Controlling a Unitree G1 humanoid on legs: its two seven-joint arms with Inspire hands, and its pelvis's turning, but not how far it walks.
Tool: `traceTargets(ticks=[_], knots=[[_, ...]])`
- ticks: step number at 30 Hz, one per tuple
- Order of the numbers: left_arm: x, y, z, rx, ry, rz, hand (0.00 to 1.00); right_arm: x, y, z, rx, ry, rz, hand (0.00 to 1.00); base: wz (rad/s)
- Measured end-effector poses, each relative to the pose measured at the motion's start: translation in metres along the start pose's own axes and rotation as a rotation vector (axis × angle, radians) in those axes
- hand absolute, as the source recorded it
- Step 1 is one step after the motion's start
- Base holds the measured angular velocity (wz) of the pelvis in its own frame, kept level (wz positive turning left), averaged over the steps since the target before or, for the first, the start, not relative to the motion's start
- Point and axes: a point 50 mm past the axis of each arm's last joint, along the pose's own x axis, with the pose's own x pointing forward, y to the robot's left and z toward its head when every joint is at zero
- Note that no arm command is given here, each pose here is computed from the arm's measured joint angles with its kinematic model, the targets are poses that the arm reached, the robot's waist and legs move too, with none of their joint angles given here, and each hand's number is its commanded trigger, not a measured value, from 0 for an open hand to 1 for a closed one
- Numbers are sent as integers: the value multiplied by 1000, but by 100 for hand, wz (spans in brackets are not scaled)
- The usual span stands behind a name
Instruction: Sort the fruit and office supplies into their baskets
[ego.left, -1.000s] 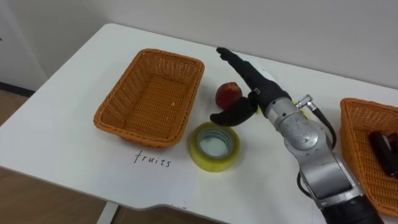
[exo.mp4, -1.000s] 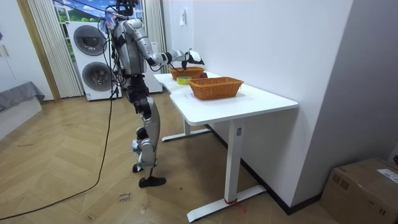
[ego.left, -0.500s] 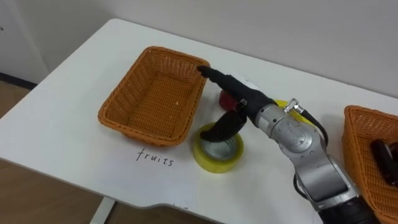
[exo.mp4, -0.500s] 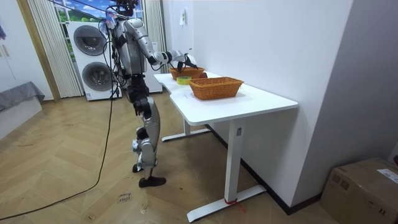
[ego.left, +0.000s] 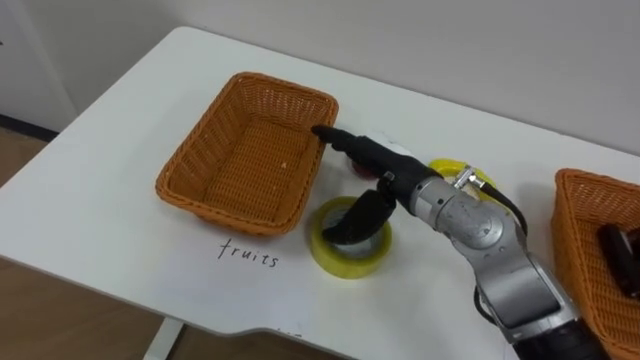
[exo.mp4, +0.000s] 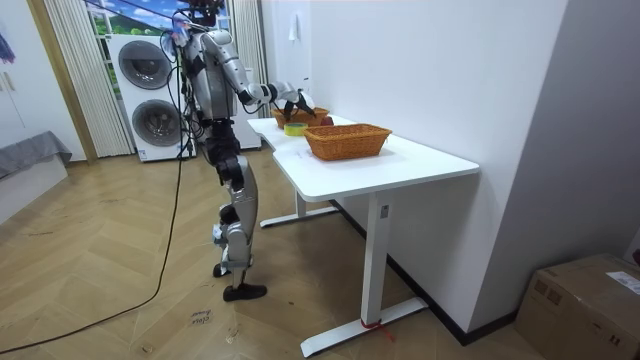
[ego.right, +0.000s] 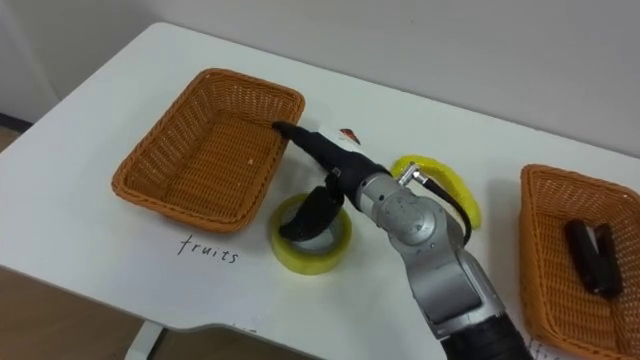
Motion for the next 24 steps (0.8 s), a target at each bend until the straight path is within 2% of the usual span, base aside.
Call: traceTargets(ticks=[24], knots=[[0, 2, 1, -19, -1, -13, 0, -9, -12, -14, -66, 71, -29, 0, 0]])
